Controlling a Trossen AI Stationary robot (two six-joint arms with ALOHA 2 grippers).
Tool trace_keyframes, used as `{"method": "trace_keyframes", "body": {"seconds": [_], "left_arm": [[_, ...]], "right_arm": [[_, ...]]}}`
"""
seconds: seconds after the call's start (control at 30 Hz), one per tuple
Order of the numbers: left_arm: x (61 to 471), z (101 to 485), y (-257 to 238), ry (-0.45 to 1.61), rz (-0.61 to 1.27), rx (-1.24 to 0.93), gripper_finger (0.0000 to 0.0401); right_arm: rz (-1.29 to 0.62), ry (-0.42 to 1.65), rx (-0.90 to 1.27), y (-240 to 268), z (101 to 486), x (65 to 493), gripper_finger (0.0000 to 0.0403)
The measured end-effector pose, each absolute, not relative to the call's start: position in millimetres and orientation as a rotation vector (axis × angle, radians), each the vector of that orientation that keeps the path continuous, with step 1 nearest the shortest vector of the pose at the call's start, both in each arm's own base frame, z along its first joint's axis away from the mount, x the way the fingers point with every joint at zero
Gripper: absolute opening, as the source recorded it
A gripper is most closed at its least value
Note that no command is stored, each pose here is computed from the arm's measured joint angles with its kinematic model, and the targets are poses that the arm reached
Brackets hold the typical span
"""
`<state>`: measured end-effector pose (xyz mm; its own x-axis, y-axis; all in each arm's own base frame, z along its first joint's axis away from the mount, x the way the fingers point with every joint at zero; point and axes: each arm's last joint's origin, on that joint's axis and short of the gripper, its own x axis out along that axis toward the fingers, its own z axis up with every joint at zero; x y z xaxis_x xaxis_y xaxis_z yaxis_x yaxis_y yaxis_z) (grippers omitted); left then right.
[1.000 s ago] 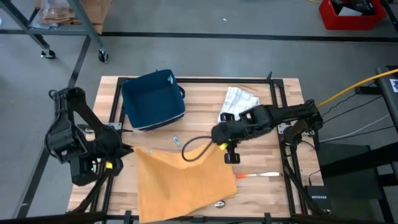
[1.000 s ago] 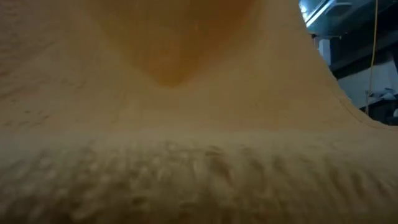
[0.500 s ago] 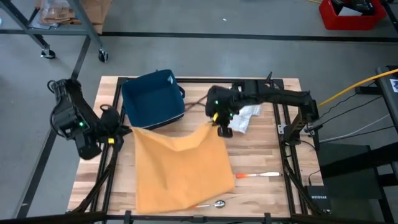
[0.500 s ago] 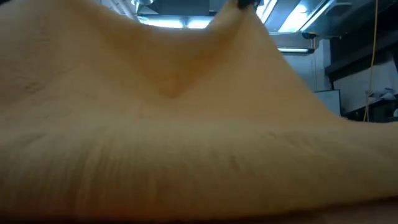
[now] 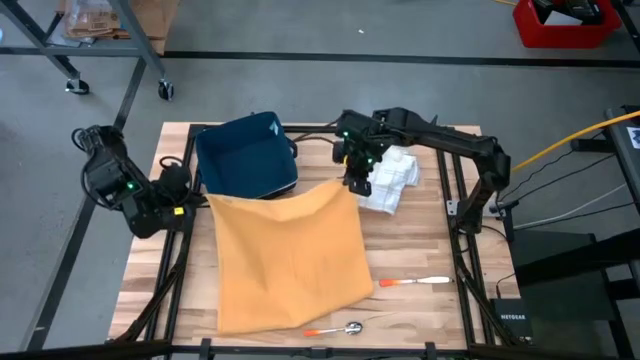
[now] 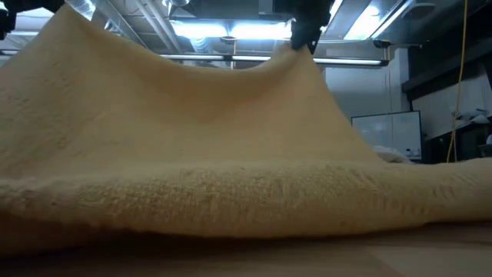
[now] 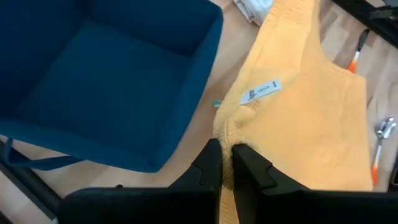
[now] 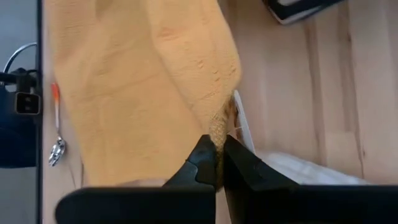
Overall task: Fold towel
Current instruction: Fold the yellow towel
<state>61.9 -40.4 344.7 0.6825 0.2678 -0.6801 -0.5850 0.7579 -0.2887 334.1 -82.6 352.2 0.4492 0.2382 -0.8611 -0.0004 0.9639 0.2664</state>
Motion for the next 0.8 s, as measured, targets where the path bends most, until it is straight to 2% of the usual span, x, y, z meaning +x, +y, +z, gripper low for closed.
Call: {"method": "trace_keyframes", "body": {"seconds": [0.17, 0.4, 0.6, 0.8], "left_arm": [[60, 343, -37, 0.666, 0.510, -0.531, 0.0005], [66, 344, -47, 0.743, 0.349, -0.385, 0.0005], [77, 345, -62, 0.809, 0.208, -0.322, 0.0005], [90, 331, -81, 0.974, 0.150, -0.209, 0.0005]], "right_arm": [[0.139, 1.107, 0.327, -93, 346, 331, 0.0009], [0.311, 1.108, 0.423, -74, 346, 332, 0.0009], [0.369, 1.151, 0.371, -46, 345, 335, 0.0009], [0.321, 1.198, 0.186, -17, 343, 339, 0.0009]]}}
